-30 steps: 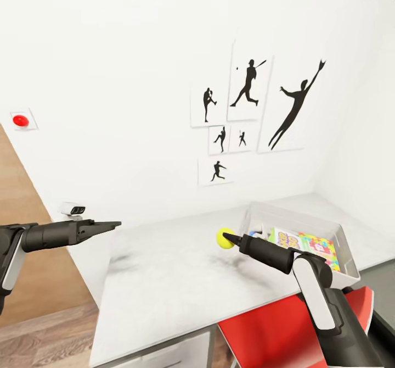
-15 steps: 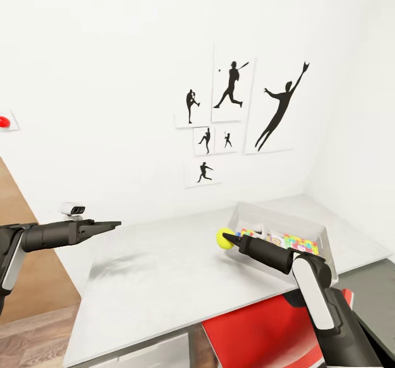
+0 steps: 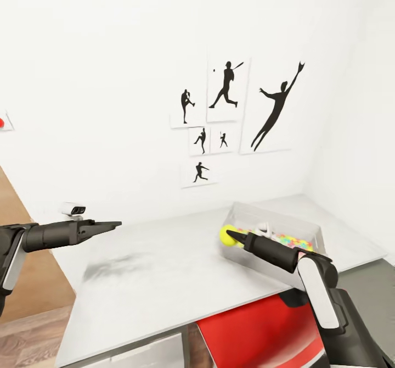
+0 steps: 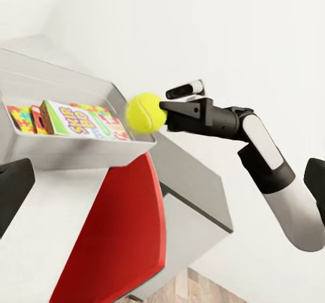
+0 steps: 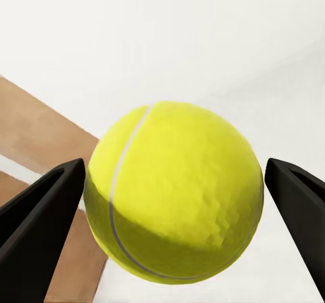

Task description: Put all the toys in the child's room - the three board games (two on the bed and one on the table), the two jigsaw puzzles on the table, and the tennis ball on the table - inside the toy box on the table in the child's room.

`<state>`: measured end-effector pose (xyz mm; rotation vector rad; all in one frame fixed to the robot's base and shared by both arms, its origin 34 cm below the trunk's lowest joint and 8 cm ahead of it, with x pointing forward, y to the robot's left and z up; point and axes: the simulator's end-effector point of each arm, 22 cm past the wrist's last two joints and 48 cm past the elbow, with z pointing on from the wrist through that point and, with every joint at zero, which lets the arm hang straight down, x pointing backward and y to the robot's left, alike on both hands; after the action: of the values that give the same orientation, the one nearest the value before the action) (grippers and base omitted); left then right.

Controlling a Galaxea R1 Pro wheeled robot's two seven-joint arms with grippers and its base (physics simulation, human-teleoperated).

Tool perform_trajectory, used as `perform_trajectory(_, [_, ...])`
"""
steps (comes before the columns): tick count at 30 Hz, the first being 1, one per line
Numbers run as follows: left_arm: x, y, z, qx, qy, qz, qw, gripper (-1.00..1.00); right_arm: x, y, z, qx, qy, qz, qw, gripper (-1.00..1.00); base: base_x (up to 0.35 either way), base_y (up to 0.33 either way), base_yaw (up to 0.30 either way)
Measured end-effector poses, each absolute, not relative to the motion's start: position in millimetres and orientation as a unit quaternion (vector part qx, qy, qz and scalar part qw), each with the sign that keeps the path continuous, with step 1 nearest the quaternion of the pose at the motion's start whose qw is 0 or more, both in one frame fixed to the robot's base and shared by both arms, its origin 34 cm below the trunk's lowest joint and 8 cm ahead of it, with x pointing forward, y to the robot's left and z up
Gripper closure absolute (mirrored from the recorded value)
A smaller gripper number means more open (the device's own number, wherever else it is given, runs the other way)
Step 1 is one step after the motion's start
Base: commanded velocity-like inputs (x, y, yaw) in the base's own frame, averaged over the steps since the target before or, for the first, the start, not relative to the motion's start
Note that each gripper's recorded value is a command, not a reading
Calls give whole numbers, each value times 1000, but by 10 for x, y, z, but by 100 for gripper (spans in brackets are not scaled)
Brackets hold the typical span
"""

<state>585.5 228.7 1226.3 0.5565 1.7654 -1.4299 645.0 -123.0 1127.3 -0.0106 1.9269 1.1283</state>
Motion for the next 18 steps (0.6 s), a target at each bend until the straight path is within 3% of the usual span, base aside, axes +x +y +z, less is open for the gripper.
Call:
perform_trajectory(10, [5855, 2286, 12263, 219, 695, -563, 391, -100, 6443, -1301, 11373, -2, 761, 471, 446, 100, 0, -167, -12])
perform_trajectory(18, [5843, 2282, 12287, 221, 694, -562, 392, -100, 6400, -1307, 11505, -10, 744, 491, 453, 100, 0, -40, -200])
